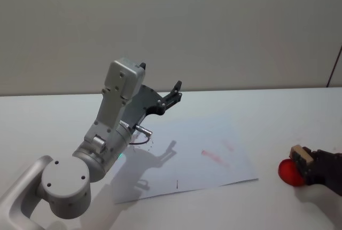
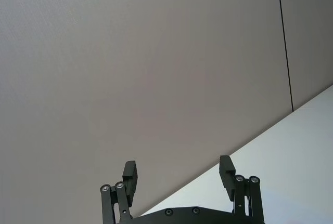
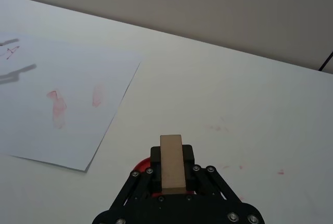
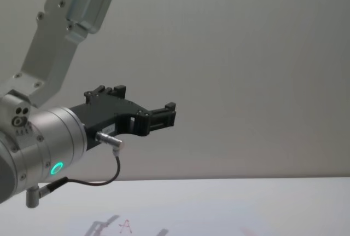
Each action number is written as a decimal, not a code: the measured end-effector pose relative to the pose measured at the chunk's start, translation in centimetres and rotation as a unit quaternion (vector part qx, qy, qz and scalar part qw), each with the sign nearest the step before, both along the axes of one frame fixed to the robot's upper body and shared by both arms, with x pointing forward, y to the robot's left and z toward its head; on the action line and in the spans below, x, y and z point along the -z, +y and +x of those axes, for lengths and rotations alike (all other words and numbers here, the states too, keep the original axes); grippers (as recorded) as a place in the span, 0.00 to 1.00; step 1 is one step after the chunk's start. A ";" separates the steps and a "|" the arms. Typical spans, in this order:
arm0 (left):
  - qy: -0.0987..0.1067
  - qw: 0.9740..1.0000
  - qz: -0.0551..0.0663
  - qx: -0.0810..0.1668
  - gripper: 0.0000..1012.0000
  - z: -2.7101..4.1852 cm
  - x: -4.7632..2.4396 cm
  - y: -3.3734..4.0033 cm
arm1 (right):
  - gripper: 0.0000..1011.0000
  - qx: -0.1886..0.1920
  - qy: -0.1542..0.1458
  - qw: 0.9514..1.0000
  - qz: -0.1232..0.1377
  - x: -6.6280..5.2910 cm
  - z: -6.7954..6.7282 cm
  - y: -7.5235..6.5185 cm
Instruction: Use the one hand to pick up the stamp and affix it onto the A4 paper.
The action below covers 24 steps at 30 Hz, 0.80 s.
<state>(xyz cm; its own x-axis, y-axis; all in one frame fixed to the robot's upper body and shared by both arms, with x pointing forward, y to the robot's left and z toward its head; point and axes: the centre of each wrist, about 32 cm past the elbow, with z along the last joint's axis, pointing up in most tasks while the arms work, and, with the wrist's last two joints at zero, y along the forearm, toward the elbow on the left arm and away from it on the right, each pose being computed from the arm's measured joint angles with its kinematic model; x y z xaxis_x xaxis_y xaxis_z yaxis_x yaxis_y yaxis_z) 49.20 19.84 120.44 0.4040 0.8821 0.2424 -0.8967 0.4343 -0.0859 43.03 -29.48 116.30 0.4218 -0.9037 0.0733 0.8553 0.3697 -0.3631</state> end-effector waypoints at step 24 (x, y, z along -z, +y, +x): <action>0.000 1.000 0.000 0.000 0.99 0.00 0.00 0.00 | 0.44 -0.014 0.023 1.000 0.000 0.6 0.9 0.7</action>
<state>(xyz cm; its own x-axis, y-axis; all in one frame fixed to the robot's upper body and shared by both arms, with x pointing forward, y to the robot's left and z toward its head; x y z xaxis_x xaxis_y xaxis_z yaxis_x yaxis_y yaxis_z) 49.20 19.84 120.44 0.4040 0.8821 0.2424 -0.8967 0.4343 -0.0859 43.98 -28.74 115.72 0.4500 -0.8914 0.0533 0.8271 0.3935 -0.4014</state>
